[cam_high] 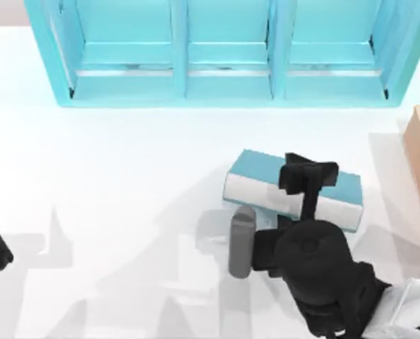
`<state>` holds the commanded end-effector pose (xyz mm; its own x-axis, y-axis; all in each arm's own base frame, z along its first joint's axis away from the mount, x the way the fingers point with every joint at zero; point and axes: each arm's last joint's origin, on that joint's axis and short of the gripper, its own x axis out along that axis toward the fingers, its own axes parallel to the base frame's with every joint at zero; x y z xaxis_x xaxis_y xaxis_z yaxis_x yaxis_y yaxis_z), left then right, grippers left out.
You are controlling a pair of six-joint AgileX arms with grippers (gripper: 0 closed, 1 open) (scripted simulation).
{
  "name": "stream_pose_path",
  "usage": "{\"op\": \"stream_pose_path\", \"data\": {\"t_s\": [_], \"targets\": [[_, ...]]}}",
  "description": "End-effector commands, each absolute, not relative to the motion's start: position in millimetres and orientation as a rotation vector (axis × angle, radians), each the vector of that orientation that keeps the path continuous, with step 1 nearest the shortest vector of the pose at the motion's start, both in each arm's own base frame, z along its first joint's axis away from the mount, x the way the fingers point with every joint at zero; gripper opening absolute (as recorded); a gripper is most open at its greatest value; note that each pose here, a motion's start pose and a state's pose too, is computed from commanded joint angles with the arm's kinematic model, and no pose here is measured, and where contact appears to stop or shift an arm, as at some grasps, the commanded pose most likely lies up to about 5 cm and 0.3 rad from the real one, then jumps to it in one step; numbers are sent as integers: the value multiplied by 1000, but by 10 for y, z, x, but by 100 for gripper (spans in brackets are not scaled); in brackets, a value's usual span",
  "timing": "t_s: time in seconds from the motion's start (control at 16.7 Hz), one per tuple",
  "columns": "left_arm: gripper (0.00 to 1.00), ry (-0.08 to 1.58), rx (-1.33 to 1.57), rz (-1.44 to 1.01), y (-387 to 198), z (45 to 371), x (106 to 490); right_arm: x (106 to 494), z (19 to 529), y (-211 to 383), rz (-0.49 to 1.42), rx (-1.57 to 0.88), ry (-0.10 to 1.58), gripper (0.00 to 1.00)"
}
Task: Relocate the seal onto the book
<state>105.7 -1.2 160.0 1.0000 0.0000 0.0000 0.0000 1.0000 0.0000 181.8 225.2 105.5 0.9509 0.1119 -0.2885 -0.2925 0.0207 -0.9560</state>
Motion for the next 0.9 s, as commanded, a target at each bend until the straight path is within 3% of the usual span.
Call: {"op": "stream_pose_path", "data": {"t_s": [0.6,0.9], "targets": [[100,0,0,0,-12,1600,1057,724,1097,2253,322,-1539,159,100],[100,0,0,0,-12,1600,1057,524,1125,2192,299,-1541,121,100]]}}
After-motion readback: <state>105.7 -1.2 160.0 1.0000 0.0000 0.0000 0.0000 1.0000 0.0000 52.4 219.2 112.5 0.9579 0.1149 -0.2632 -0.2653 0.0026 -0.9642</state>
